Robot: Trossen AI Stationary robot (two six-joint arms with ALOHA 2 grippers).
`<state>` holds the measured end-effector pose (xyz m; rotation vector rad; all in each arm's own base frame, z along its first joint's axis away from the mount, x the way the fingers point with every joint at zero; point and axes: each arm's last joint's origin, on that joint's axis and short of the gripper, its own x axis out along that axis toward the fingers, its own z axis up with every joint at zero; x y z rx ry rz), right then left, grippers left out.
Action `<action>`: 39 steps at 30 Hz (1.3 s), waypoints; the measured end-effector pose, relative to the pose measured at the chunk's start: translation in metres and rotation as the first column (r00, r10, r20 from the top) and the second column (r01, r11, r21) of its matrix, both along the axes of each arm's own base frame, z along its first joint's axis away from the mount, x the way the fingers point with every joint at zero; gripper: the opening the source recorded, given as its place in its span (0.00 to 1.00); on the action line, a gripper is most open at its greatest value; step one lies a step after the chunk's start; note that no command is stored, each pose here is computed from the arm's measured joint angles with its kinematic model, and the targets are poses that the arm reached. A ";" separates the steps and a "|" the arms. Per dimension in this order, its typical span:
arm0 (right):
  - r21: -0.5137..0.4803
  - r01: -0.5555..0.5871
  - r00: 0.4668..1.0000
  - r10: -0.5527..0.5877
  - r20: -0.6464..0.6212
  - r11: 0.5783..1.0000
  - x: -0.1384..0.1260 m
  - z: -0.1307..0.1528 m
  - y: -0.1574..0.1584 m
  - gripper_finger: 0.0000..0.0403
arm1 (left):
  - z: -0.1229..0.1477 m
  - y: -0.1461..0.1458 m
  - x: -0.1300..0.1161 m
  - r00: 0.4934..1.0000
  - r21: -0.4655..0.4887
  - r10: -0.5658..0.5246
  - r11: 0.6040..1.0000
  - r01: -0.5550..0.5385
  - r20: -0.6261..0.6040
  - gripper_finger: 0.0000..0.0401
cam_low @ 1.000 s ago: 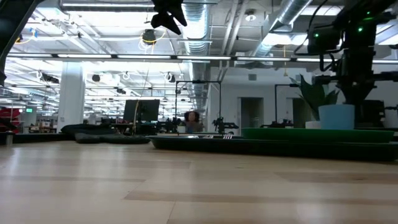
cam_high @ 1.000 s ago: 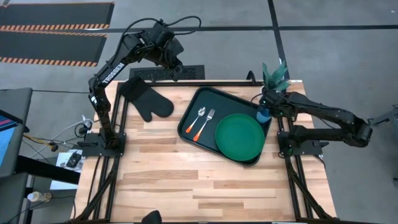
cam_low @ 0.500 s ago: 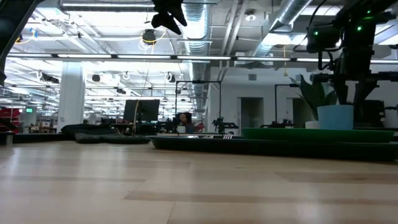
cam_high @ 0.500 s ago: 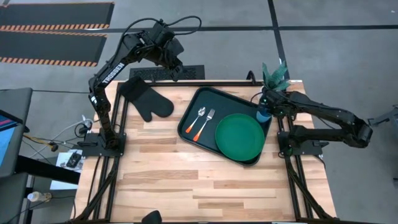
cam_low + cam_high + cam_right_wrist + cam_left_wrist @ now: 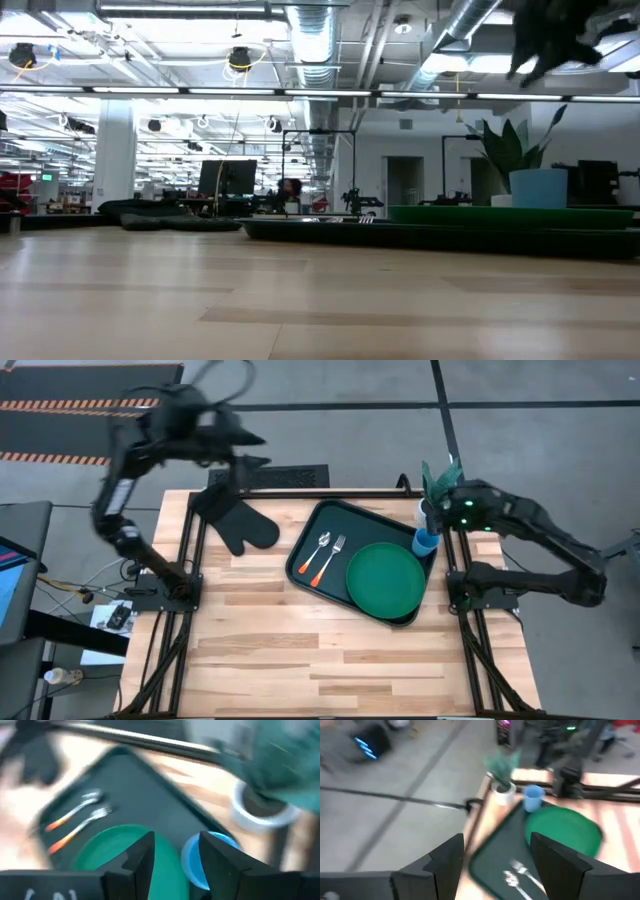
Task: Pick and place plate/cup/fork/spoon on tray
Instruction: Return to Home Position
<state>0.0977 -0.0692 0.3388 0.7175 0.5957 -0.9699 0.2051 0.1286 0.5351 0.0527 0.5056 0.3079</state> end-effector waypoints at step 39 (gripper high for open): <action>-0.631 -0.109 0.533 0.581 0.614 0.768 0.000 -0.145 0.058 0.45 | -0.351 -0.083 -0.121 0.722 -0.424 0.275 0.905 0.028 0.635 0.54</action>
